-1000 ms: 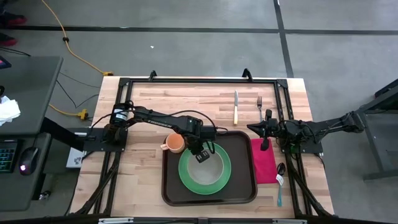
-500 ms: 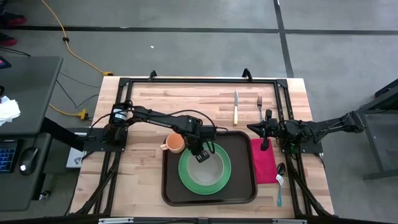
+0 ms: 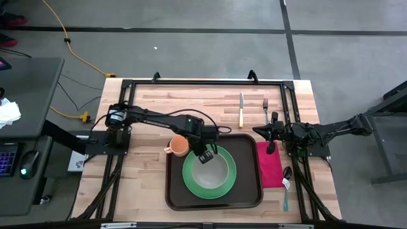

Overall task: Set up tray
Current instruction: Put the white bowl on the green plate on the brown serving tray, then put the red napkin beside the green plate on the tray

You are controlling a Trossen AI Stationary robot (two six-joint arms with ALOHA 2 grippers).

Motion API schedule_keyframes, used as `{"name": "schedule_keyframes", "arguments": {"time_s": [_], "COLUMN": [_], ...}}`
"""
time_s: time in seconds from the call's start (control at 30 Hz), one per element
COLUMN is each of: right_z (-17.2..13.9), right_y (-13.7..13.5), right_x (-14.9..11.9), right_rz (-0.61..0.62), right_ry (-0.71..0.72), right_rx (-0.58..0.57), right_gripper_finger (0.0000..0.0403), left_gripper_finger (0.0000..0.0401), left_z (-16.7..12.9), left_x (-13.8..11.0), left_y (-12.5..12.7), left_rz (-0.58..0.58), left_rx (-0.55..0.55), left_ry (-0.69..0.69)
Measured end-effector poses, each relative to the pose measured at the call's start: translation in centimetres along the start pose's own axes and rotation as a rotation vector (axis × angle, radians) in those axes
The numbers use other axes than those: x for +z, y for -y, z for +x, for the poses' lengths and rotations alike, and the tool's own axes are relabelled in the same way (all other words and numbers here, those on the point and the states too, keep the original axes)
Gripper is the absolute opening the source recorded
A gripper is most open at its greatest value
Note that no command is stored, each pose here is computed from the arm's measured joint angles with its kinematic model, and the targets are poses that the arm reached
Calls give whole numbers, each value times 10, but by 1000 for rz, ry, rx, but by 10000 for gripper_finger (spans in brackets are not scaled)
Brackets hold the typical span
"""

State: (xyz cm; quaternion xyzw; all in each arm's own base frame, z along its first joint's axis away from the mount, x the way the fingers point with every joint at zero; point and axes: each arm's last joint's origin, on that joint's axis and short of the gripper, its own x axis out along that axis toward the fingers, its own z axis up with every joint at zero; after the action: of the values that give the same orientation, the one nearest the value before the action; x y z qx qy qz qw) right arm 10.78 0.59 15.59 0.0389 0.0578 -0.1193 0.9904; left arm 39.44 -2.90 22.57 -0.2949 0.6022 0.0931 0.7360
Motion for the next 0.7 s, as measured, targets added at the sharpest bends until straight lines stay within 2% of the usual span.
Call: {"name": "schedule_keyframes", "arguments": {"time_s": [0.23, 0.4, 0.7], "right_z": [1, 1, 2], "right_y": [0, 0, 0], "right_x": [-1, -2, -3], "right_rz": [-4, -8, 10], "right_ry": [-9, -19, -29], "right_rx": [-1, -2, -23], "right_gripper_finger": [0, 0, 0], "left_gripper_finger": [62, 62, 62], "left_z": [-24, -53, -128], "left_x": [-4, 0, -6], "left_y": [3, 13, 28], "left_rz": [1, 28, 95], "left_rx": [-28, -35, 105], "left_ry": [47, 108, 193]}}
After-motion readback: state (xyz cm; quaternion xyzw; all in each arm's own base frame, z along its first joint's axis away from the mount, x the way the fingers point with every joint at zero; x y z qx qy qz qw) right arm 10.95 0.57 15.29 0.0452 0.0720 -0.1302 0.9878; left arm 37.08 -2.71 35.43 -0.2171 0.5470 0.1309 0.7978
